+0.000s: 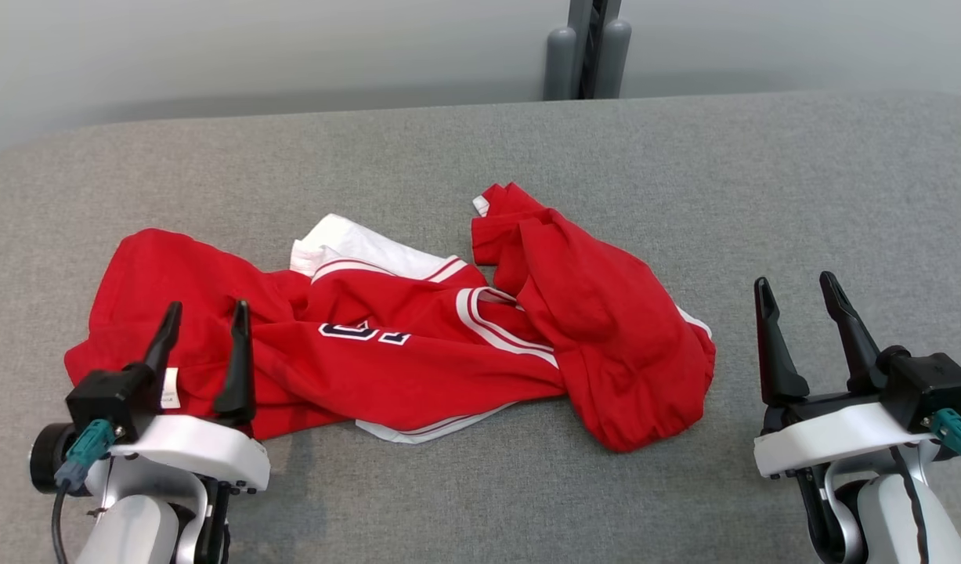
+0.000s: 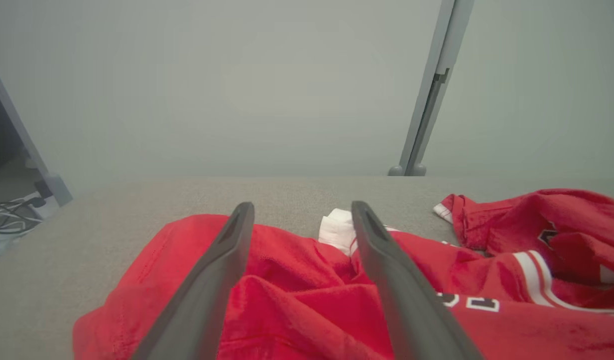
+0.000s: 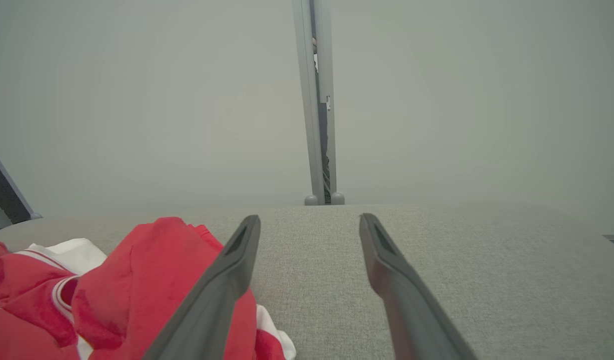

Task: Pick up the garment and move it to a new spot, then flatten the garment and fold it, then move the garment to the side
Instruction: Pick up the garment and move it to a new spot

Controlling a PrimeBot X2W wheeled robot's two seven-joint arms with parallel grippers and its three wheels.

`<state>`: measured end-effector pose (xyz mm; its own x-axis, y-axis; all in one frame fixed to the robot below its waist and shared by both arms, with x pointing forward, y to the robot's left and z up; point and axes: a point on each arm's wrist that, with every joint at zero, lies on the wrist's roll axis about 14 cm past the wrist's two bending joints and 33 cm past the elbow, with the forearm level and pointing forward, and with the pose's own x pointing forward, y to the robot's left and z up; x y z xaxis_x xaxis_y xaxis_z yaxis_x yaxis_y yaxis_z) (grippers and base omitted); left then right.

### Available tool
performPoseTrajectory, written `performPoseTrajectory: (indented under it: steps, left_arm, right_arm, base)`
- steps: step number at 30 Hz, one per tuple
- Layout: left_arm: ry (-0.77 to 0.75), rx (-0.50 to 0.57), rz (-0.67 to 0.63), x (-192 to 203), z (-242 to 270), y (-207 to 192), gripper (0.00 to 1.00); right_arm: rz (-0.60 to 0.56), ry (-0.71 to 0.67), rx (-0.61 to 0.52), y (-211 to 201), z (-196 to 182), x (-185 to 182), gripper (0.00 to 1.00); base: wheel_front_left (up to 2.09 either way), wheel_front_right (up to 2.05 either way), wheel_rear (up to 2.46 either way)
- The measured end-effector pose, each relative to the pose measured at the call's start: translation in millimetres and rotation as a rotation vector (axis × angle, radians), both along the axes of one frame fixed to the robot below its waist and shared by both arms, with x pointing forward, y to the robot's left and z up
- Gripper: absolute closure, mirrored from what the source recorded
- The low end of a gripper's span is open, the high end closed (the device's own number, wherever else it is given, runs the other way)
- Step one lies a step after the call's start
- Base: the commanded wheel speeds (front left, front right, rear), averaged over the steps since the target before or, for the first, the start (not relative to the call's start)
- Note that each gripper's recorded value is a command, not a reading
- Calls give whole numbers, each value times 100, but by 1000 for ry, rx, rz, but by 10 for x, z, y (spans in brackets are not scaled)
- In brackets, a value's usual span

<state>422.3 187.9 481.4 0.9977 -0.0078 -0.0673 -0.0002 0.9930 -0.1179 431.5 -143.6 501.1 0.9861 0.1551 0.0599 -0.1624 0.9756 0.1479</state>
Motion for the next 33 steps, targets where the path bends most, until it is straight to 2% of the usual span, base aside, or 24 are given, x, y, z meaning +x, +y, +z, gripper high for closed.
performPoseTrajectory:
  steps: [11,15,16,17,18,22,25,33]
  left_arm:
    - [405,-88,-48,20,-1034,-125,0]
    - [480,-119,-55,21,-1233,-164,0]
    - [475,-118,-58,56,-1232,-168,9]
    - [475,-118,-58,56,-1232,-168,94]
    - [468,-118,-59,83,-1228,-174,100]
    - [425,-101,-53,144,-1177,-127,100]
    - [328,-72,-46,244,-972,-82,100]
    - [-54,38,-56,483,177,-1,100]
  right_arm:
    - [-6,66,4,-31,-273,88,0]
    - [-19,82,6,-75,-351,114,0]
    - [-22,87,6,-87,-378,111,0]
    - [-22,87,6,-87,-378,111,0]
    - [-25,92,6,-97,-397,111,0]
    - [-32,90,5,-118,-406,124,0]
    - [-34,82,6,-124,-379,141,0]
    - [-34,45,10,-111,-249,141,0]
  base:
    - [0,0,0]
    - [0,0,0]
    - [0,0,0]
    - [0,0,0]
    - [0,0,0]
    - [0,0,0]
    - [0,0,0]
    - [0,0,0]
